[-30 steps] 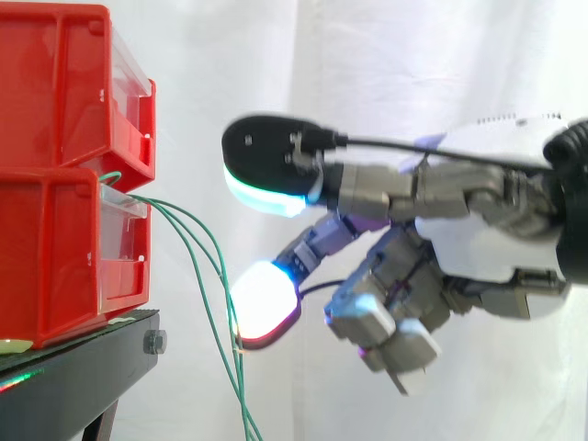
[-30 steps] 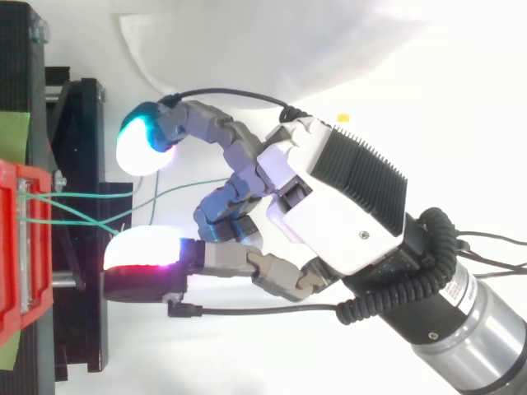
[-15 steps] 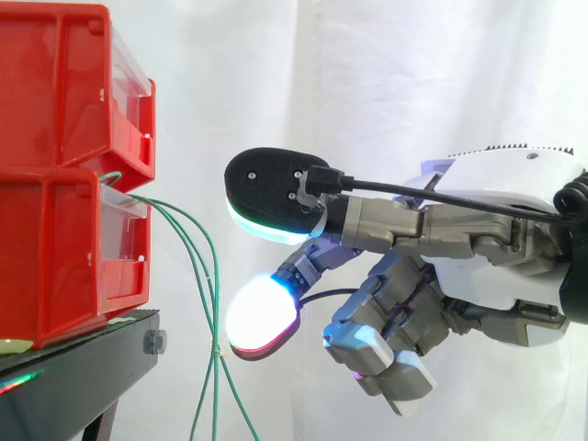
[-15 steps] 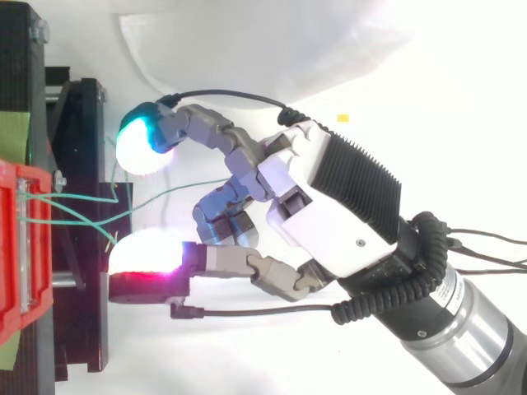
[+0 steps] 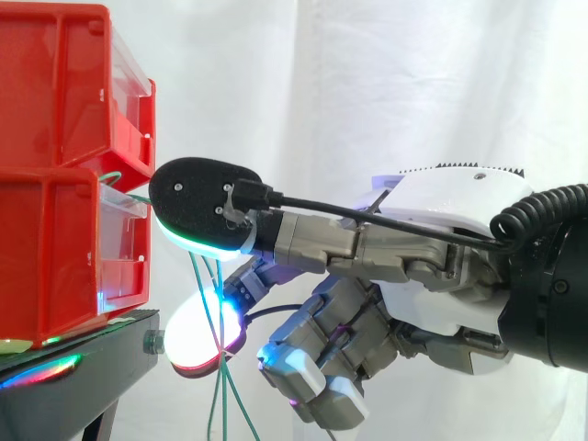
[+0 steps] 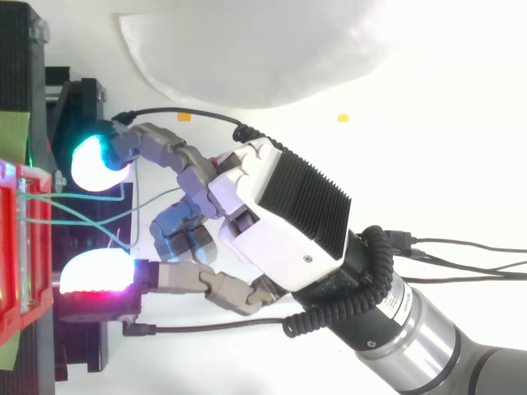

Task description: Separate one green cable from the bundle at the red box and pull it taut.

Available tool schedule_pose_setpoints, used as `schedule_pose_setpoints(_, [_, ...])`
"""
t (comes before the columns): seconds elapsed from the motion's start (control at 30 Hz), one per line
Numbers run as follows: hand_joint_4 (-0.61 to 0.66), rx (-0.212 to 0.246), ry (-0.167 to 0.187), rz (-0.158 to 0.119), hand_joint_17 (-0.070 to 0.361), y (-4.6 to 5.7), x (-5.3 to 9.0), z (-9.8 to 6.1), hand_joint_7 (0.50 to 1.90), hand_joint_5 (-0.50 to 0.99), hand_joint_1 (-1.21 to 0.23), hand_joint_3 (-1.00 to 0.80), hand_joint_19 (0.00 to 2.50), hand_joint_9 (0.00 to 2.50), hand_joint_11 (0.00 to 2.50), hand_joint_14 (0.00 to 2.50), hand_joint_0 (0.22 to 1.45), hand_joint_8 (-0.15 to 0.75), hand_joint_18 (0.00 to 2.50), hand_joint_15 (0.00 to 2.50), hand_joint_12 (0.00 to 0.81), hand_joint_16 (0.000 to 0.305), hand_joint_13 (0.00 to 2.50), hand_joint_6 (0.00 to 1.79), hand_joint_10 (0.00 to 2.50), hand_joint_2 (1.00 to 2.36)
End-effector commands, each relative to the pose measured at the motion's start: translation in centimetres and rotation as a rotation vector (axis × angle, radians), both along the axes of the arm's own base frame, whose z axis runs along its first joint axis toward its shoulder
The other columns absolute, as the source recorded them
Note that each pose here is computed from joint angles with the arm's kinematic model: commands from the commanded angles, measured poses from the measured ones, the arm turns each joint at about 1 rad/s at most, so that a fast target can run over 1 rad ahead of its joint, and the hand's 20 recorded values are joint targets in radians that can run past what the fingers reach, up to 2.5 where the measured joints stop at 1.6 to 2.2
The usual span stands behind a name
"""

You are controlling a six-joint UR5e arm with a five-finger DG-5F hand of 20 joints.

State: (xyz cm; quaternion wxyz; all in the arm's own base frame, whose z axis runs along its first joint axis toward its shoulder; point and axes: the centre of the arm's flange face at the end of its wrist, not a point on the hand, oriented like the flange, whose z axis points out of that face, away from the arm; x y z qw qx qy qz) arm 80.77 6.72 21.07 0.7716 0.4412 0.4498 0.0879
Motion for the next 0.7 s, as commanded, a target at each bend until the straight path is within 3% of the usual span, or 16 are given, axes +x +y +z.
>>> schedule_pose_setpoints(0.0, [0.34,0.006,0.005,0.002,0.18,0.1,-0.1,-0.3,0.86,-0.14,-0.42,-0.5,0.98,1.47,1.4,0.06,0.4,0.406,1.16,1.48,0.497,0.08,1.54,0.5,0.02,1.0])
schedule_pose_setpoints(0.17, [0.34,0.026,-0.009,-0.001,0.18,0.7,-0.2,-0.3,0.86,-0.14,-0.42,-0.5,0.98,1.47,1.42,0.06,0.4,0.406,1.16,1.49,0.491,0.08,1.53,0.5,0.02,1.0])
schedule_pose_setpoints(0.23, [0.34,0.083,-0.053,-0.022,0.18,1.0,-0.4,-0.2,0.86,-0.14,-0.41,-0.5,0.98,1.47,1.42,0.06,0.4,0.41,1.16,1.49,0.491,0.08,1.53,0.5,0.02,1.0])
schedule_pose_setpoints(0.33, [0.34,0.199,-0.123,-0.083,0.18,2.3,-1.1,-0.4,0.86,-0.14,-0.42,-0.5,0.98,1.47,1.41,0.06,0.4,0.409,1.17,1.49,0.491,0.08,1.54,0.5,0.02,1.0])
schedule_pose_setpoints(0.47, [0.34,0.214,-0.126,-0.094,0.18,3.1,-1.3,-0.5,0.86,-0.14,-0.41,-0.5,0.98,1.47,1.41,0.06,0.4,0.407,1.17,1.49,0.491,0.08,1.53,0.5,0.02,1.0])
schedule_pose_setpoints(0.67, [0.34,0.256,-0.138,-0.133,0.18,4.2,-2.0,-0.8,0.86,-0.14,-0.41,-0.5,0.98,1.47,1.41,0.06,0.4,0.406,1.17,1.48,0.489,0.08,1.54,0.5,0.02,1.0])
